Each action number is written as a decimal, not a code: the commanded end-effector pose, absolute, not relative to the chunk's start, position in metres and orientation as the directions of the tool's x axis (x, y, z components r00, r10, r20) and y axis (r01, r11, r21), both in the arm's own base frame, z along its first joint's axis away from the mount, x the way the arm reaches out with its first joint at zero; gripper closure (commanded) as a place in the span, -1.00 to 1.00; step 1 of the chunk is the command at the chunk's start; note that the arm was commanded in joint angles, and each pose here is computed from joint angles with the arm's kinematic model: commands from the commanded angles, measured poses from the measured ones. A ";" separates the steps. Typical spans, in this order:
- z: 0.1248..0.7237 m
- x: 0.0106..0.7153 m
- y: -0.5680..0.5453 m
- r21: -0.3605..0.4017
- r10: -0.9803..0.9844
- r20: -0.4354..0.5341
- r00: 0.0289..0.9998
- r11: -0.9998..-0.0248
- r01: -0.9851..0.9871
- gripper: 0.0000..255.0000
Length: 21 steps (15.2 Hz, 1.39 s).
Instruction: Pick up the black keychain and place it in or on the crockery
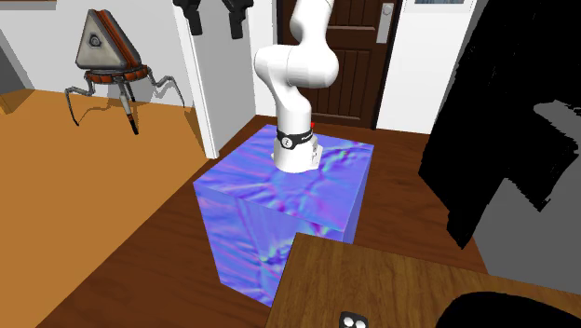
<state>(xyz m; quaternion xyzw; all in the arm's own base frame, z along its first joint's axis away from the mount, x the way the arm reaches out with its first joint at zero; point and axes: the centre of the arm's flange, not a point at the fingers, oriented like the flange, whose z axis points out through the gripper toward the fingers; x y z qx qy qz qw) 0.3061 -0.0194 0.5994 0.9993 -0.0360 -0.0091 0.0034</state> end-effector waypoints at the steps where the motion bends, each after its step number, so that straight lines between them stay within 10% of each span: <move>1: 0.599 0.306 -0.019 0.007 -0.072 -0.018 0.997 -0.997 -0.072 -1.00; 21: 0.477 0.458 0.161 0.005 -0.078 -0.035 0.996 -0.997 -0.077 -1.00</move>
